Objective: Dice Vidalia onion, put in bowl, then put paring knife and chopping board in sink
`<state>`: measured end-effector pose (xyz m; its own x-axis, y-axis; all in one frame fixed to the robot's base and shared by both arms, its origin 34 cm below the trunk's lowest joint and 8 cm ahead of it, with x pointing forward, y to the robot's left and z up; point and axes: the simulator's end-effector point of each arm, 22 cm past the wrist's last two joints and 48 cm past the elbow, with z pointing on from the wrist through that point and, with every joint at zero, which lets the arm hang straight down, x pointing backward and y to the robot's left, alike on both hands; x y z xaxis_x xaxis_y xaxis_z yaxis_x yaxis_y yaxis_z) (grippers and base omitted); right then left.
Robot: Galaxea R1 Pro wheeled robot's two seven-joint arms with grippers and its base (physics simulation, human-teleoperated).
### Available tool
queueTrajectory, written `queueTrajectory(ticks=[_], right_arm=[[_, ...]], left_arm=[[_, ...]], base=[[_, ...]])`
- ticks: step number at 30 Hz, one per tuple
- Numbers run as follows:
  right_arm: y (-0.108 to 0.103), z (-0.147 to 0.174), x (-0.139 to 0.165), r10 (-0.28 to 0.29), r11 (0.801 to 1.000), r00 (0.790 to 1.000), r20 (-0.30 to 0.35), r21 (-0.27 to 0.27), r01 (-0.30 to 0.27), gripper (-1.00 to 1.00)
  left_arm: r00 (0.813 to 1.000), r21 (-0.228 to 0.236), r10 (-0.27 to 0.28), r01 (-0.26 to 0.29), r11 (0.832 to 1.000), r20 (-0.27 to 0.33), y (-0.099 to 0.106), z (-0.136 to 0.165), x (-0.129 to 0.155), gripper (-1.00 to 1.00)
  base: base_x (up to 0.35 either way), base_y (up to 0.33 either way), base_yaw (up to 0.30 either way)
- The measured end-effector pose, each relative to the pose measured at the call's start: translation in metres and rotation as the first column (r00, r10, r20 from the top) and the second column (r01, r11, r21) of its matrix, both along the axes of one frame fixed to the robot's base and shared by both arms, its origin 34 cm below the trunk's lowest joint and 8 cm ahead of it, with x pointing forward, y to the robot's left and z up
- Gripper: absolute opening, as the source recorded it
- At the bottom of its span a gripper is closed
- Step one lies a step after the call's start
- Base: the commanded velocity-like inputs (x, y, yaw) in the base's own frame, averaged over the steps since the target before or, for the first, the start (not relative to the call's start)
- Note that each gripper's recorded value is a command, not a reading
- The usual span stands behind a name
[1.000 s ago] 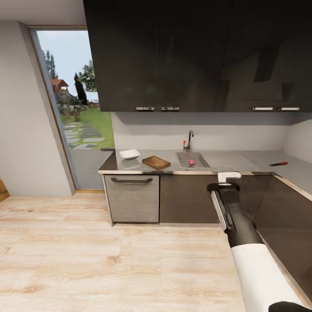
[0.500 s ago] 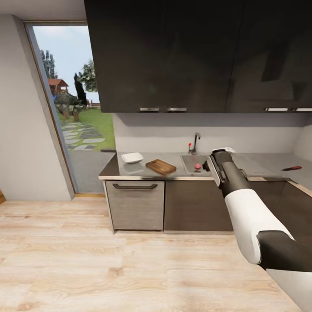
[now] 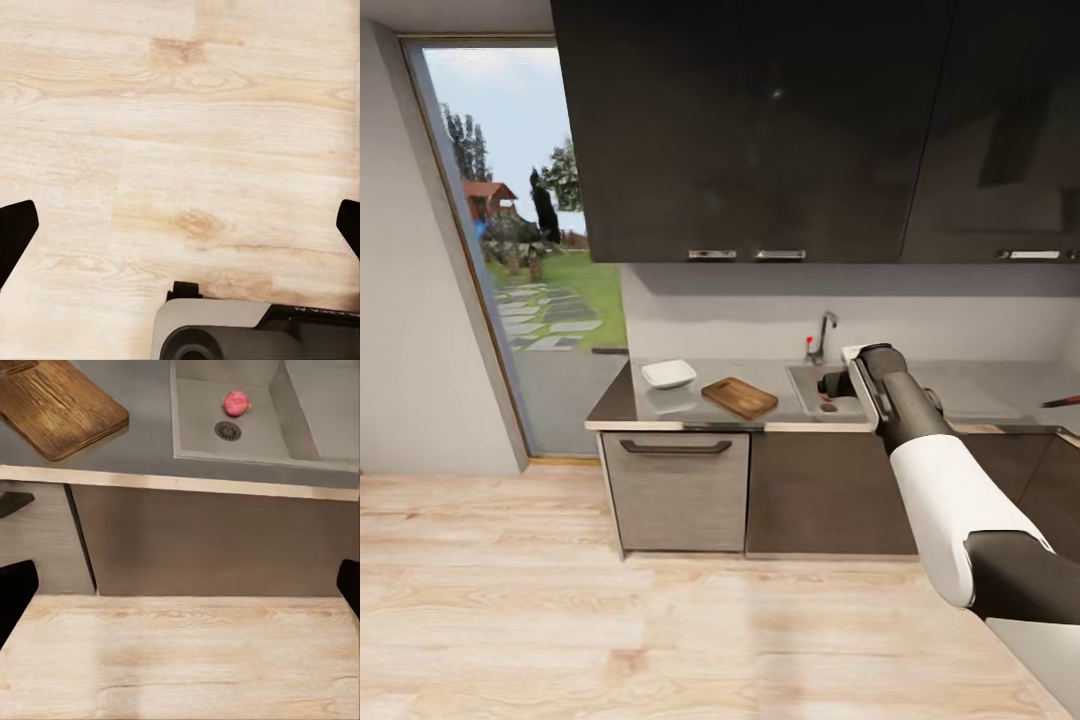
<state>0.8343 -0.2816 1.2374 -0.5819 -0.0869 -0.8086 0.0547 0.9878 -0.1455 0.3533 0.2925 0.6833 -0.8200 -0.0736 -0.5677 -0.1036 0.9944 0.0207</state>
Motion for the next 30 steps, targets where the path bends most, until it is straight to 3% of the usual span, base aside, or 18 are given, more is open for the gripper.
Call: queueTrajectory(ticks=[4, 7, 13, 17, 20, 22, 25, 30], right_arm=[[0.017, -0.001, 0.001, 0.058, 0.998, 0.998, -0.006, -0.013, -0.059, 1.0], [0.041, -0.005, -0.001, 0.149, 0.988, 0.989, -0.024, -0.04, -0.15, 1.0], [0.069, 0.003, -0.006, 0.297, 0.955, 0.955, -0.019, 0.0, -0.297, 1.0], [0.076, 0.011, -0.013, 0.381, 0.924, 0.924, -0.026, -0.012, -0.381, 1.0], [0.087, 0.005, -0.022, 0.465, 0.883, 0.883, -0.07, -0.037, -0.468, 1.0], [0.098, -0.002, -0.029, 0.527, 0.843, 0.843, -0.106, -0.06, -0.534, 1.0], [0.105, -0.007, -0.034, 0.563, 0.814, 0.815, -0.14, -0.078, -0.576, 1.0], [0.11, -0.01, -0.038, 0.585, 0.794, 0.795, -0.16, -0.085, -0.601, 1.0]], left_arm=[[1.0, 0.0, 0.0, 0.0, 1.0, 0.0, 0.0, 0.0, 0.0, 1.0], [1.0, 0.0, 0.0, 0.0, 1.0, 0.0, 0.0, 0.0, 0.0, 1.0], [1.0, 0.006, 0.0, 0.0, 1.0, -0.002, 0.004, 0.0, -0.001, 1.0], [1.0, 0.009, 0.0, 0.0, 1.0, -0.002, 0.007, 0.0, -0.001, 1.0], [1.0, 0.012, 0.0, 0.0, 1.0, -0.001, 0.009, 0.0, 0.0, 1.0], [1.0, 0.013, 0.0, 0.0, 1.0, -0.001, 0.009, 0.0, 0.0, 1.0], [1.0, 0.016, 0.0, 0.0, 1.0, 0.0, 0.012, 0.001, 0.0, 1.0], [1.0, 0.019, 0.0, 0.0, 1.0, 0.0, 0.013, 0.001, 0.0, 1.0]], base=[[0.327, -0.003, 0.0], [0.327, -0.054, 0.0], [0.313, -0.135, 0.0], [0.285, -0.21, 0.0], [0.278, -0.226, 0.0], [0.277, -0.228, 0.0], [0.283, -0.151, 0.0], [0.304, -0.031, 0.0]])
